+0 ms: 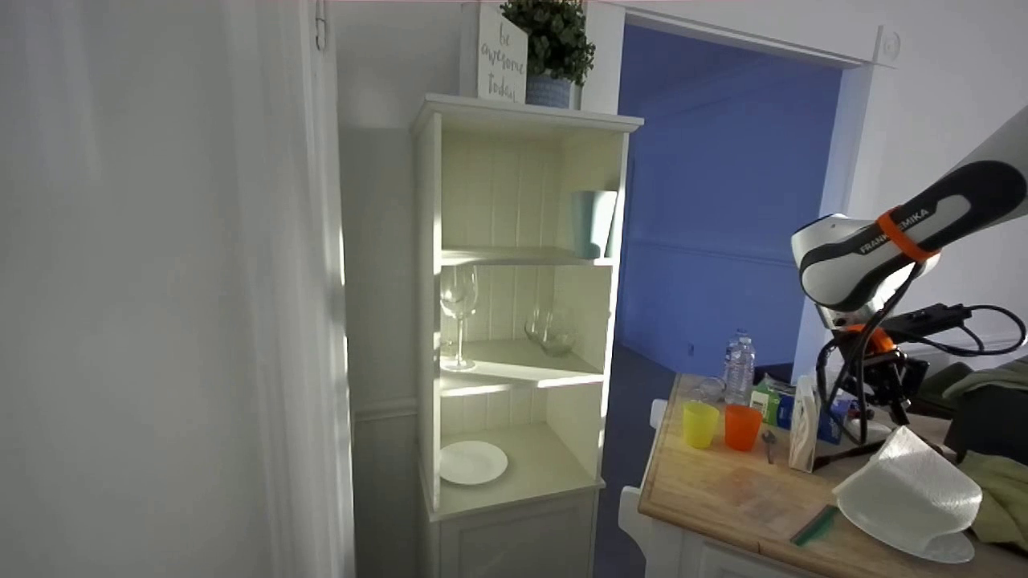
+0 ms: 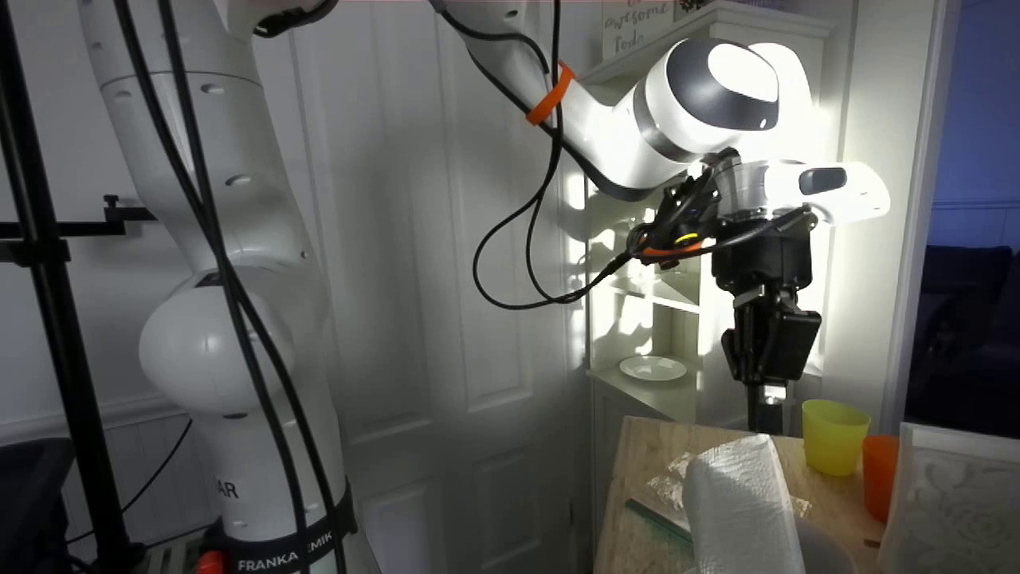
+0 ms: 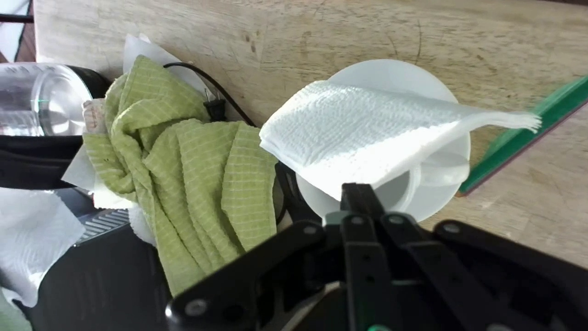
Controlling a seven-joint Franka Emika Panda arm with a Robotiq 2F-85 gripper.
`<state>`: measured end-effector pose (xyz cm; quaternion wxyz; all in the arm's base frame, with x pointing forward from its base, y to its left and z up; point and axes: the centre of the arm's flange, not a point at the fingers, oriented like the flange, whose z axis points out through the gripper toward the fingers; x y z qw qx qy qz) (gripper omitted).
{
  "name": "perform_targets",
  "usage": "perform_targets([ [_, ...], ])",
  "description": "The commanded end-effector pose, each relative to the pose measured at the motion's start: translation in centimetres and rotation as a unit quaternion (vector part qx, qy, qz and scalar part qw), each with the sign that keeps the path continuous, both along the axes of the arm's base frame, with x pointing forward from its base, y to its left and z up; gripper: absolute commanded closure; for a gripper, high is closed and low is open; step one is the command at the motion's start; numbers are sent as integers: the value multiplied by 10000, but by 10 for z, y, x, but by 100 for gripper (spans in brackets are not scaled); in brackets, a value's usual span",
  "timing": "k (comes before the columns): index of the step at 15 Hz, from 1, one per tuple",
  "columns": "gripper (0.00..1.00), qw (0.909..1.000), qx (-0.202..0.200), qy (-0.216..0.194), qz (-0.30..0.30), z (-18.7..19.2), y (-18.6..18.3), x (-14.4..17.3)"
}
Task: Pick up tissue and out it on the cup
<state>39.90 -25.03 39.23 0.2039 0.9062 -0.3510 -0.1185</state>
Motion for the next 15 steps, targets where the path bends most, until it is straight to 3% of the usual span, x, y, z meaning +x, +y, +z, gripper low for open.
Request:
perform_targets([
  [1,100,9984,64,-294,-480,3,-22,-3],
  [5,100,9940,142,-761,-778,9,-25,-1],
  [10,100,9844,-119,-1360,-1106,10,-26,14],
  [14,100,9761,-338,-1631,-1394,4,-31,22],
  [15,100,9770,-414,-1523,-1431,0,-32,23],
])
